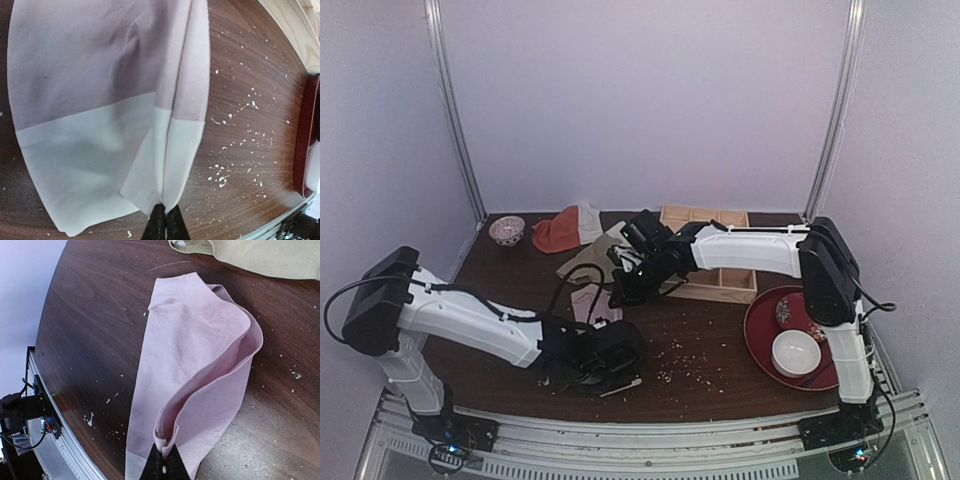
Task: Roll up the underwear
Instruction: Fold the underwear at the center of the board.
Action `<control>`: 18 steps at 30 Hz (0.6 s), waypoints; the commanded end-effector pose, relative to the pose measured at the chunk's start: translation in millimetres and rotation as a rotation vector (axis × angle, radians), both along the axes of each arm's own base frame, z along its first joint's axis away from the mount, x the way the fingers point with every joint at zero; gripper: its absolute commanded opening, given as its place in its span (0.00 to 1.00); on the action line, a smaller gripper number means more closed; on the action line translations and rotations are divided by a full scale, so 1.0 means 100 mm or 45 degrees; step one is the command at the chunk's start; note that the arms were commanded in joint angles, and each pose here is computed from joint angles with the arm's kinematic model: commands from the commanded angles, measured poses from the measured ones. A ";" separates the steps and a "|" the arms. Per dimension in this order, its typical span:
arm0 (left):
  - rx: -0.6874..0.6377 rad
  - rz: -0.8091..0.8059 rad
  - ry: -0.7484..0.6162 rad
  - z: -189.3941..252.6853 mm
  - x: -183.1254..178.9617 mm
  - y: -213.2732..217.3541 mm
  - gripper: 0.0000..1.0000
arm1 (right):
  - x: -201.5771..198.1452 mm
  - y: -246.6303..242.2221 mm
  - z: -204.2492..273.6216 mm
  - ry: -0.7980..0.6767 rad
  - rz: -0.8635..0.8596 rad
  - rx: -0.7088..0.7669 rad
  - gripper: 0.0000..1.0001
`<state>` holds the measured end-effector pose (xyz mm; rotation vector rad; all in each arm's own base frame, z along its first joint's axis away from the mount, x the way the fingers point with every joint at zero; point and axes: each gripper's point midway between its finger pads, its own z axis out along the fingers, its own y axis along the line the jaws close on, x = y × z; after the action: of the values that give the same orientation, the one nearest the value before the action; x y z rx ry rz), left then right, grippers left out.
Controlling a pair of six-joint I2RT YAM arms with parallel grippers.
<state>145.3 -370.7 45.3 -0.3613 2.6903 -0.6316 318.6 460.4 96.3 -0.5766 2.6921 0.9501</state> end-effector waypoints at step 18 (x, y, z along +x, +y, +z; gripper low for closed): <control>-0.254 0.252 -0.044 0.17 -0.12 0.21 0.00 | -0.13 0.28 -0.07 -0.009 0.099 -0.060 0.00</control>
<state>133.1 -351.0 49.3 -0.5878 2.5798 -0.7836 305.9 482.8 91.0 -0.6761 2.7093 0.9286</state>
